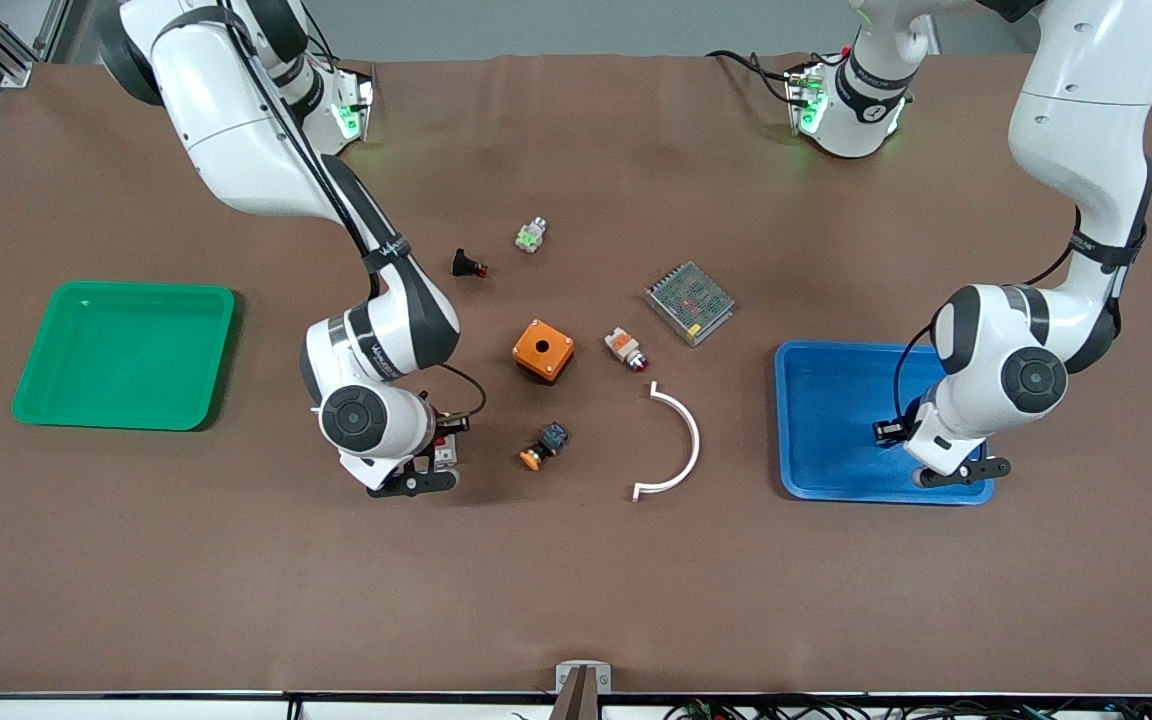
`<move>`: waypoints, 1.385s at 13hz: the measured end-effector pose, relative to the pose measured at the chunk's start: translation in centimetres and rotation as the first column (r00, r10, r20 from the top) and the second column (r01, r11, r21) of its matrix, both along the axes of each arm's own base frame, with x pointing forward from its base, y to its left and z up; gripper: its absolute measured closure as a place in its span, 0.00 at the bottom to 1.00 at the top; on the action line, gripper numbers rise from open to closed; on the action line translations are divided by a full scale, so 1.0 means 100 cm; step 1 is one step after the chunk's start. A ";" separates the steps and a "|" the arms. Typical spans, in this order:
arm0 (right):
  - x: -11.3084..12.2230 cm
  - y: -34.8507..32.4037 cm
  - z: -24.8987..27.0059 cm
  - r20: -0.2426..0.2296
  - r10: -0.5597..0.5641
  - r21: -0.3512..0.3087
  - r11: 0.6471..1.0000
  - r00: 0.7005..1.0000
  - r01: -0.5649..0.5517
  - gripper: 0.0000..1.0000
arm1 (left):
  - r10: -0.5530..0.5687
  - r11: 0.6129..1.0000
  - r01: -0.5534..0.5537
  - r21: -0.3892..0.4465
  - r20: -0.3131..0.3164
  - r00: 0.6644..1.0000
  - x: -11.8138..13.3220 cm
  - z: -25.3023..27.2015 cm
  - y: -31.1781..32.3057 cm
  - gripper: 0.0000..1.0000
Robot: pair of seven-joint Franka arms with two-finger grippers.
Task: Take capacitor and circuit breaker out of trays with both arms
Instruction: 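Carry the breaker with the right gripper onto the table beside the clip, then carry the capacitor with the left gripper while the right gripper withdraws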
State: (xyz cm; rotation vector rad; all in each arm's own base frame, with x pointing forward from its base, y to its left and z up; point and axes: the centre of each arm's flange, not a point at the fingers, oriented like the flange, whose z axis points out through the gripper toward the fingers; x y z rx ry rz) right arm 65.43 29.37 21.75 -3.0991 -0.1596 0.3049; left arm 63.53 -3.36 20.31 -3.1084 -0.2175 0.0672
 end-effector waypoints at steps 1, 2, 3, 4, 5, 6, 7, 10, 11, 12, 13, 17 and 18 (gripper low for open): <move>0.003 0.000 0.006 0.012 -0.002 0.004 1.000 1.000 0.002 0.22 | -0.001 1.000 0.001 0.000 0.001 1.000 0.000 0.001 -0.001 0.65; 0.007 -0.001 0.014 0.027 -0.005 0.007 1.000 1.000 0.005 0.11 | -0.001 1.000 0.001 -0.001 0.006 1.000 0.002 0.003 -0.001 0.66; 0.012 -0.003 0.027 0.044 -0.010 0.010 1.000 0.999 0.010 0.01 | -0.002 1.000 0.002 -0.002 0.017 1.000 0.005 0.008 -0.002 0.66; 0.017 -0.008 0.045 0.070 -0.023 0.013 1.000 0.997 0.022 0.00 | -0.004 1.000 0.005 -0.004 0.033 0.999 0.008 0.017 -0.004 0.66; 0.025 -0.018 0.071 0.108 -0.051 0.015 0.999 0.993 0.050 0.00 | -0.012 1.000 0.013 -0.008 0.048 0.999 0.010 0.030 -0.010 0.66; 0.030 -0.033 0.103 0.136 -0.088 0.009 0.996 0.987 0.088 0.00 | -0.027 0.999 0.028 -0.016 0.059 0.998 0.011 0.044 -0.021 0.66; 0.031 -0.051 0.138 0.143 -0.117 -0.003 0.993 0.983 0.119 0.00 | -0.031 0.999 0.033 -0.027 0.069 0.997 0.010 0.056 -0.038 0.66; 0.025 -0.123 0.236 0.163 -0.212 -0.019 0.976 0.964 0.218 0.00 | 0.027 0.997 -0.021 -0.078 0.075 0.997 0.000 0.073 -0.103 0.66; 0.025 -0.152 0.261 0.182 -0.245 -0.009 0.968 0.952 0.251 0.00 | 0.056 0.994 -0.049 -0.094 0.074 0.996 -0.004 0.076 -0.128 0.66; 0.025 -0.184 0.281 0.201 -0.252 0.003 0.966 0.947 0.257 0.00 | 0.088 0.991 -0.079 -0.108 0.078 0.993 -0.007 0.081 -0.156 0.66; 0.024 -0.217 0.298 0.213 -0.225 0.010 0.974 0.951 0.228 0.00 | 0.121 0.986 -0.110 -0.121 0.085 0.989 -0.009 0.086 -0.186 0.66; -0.015 -0.298 0.351 0.132 -0.123 0.008 0.992 0.984 0.123 0.00 | 0.207 0.966 -0.192 -0.175 0.074 0.976 -0.019 0.077 -0.303 0.66; -0.027 -0.304 0.366 0.117 -0.124 0.009 0.992 0.985 0.124 0.00 | 0.206 0.965 -0.192 -0.180 0.063 0.977 -0.020 0.065 -0.322 0.66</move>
